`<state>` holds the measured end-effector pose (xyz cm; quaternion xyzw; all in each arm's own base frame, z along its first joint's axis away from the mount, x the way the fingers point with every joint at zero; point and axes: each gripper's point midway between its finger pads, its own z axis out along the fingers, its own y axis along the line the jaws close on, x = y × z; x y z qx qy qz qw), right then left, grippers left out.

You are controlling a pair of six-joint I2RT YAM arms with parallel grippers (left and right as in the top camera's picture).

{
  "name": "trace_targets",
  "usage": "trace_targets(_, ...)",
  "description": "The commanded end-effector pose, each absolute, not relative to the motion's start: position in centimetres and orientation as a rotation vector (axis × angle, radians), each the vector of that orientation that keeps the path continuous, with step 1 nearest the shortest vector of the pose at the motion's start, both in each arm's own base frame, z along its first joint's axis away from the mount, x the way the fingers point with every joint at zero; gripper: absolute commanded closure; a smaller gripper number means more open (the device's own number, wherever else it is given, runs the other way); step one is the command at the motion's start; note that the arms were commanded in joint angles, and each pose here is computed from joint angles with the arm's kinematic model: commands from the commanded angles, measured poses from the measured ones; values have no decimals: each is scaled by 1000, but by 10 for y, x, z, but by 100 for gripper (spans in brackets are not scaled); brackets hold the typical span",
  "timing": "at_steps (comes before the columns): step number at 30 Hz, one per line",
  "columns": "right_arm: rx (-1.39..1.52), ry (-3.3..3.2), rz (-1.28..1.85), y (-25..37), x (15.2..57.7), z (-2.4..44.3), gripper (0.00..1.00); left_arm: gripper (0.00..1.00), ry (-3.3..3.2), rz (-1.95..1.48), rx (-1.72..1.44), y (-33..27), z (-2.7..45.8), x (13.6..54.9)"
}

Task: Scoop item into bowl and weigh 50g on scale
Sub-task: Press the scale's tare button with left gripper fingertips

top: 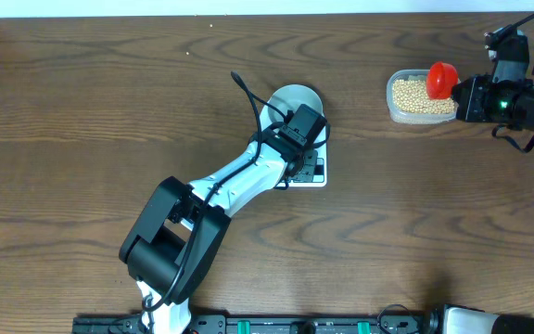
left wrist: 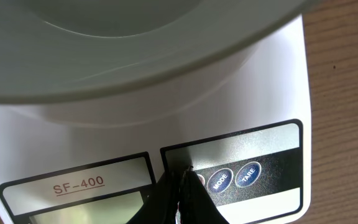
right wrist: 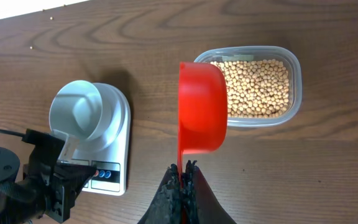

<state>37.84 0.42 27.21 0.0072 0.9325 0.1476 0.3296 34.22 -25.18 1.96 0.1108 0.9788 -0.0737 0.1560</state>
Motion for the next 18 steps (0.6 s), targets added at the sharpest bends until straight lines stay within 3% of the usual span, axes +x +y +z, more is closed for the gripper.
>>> trace_targets(1, 27, 2445, 384, 1, 378, 269, 99, 93, 2829, -190, 346, -249, 9, 337)
trace_targets(18, 27, 2444, 383, 0, 378, 270, 99, 93, 2850, -203, 353, -249, 4, 331)
